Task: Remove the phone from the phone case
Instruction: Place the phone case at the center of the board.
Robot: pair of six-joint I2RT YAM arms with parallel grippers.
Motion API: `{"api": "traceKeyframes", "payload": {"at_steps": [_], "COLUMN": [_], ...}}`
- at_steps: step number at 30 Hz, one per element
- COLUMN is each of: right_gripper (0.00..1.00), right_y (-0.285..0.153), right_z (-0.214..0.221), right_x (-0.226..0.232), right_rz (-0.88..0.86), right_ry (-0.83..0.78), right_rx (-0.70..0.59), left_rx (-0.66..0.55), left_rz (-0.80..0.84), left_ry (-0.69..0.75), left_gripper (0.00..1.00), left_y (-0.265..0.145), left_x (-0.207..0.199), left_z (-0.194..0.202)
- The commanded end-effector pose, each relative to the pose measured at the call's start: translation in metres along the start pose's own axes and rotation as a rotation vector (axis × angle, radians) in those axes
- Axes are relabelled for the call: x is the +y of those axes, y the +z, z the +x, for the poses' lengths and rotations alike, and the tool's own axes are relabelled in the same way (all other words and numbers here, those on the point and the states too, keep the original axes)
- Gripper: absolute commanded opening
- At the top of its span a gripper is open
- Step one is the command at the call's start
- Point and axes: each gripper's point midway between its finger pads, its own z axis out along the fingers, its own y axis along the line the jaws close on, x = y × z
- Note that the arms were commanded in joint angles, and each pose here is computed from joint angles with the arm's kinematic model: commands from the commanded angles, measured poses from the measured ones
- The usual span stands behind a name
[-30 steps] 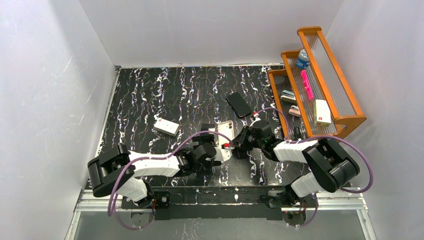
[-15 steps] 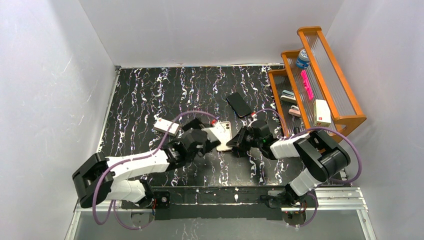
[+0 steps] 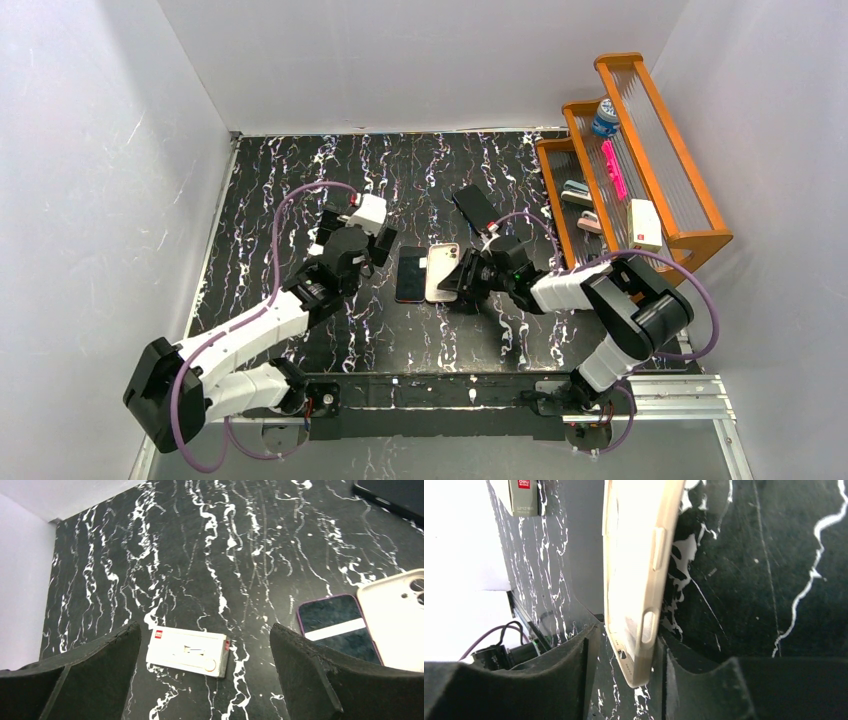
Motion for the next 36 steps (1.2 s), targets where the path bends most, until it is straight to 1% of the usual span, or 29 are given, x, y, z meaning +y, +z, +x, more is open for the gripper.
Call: {"api": "traceKeyframes", "payload": {"at_steps": [1,3,4,5,6,10,15,18,28,33,36], "right_gripper": [0.56,0.65,0.72,0.75,0.82,0.98,0.99,0.99,0.99,0.99,0.99], "right_y": [0.0,-0.003,-0.004,-0.005,-0.007,-0.013,-0.022,-0.023,0.003,0.002,-0.002], "right_z": [-0.001,0.001,0.001,0.001,0.002,0.0,-0.008,-0.016,-0.023,-0.029,-0.033], "right_x": [-0.014,-0.022,-0.024,-0.025,-0.027,-0.034,-0.038,-0.036,-0.009,-0.003,0.01], "right_rz": [0.108,0.17,0.185,0.2,0.217,0.289,0.377,0.394,0.326,0.331,0.303], "right_ry": [-0.065,-0.087,-0.1,-0.111,-0.121,-0.169,-0.216,-0.235,-0.284,-0.326,-0.376], "right_rx": [0.012,0.03,0.036,0.043,0.05,0.07,0.062,0.043,0.064,0.06,0.07], "left_rx": [-0.014,-0.017,-0.02,-0.025,-0.03,-0.05,-0.055,-0.055,-0.063,-0.061,-0.066], "left_rz": [-0.135,-0.15,-0.154,-0.157,-0.159,-0.171,-0.172,-0.179,-0.186,-0.193,-0.196], "left_ry": [-0.119,-0.14,-0.148,-0.155,-0.163,-0.177,-0.182,-0.182,-0.185,-0.185,-0.192], "left_gripper": [0.98,0.98,0.98,0.98,0.98,0.98,0.98,0.98,0.98,0.98,0.98], "left_y": [-0.003,-0.003,-0.004,-0.004,-0.005,-0.009,-0.01,-0.009,-0.011,-0.011,-0.012], "left_x": [0.035,0.041,0.043,0.045,0.047,0.053,0.056,0.057,0.061,0.063,0.064], "left_z": [-0.014,-0.015,-0.016,-0.016,-0.017,-0.021,-0.022,-0.022,-0.022,-0.022,-0.023]}}
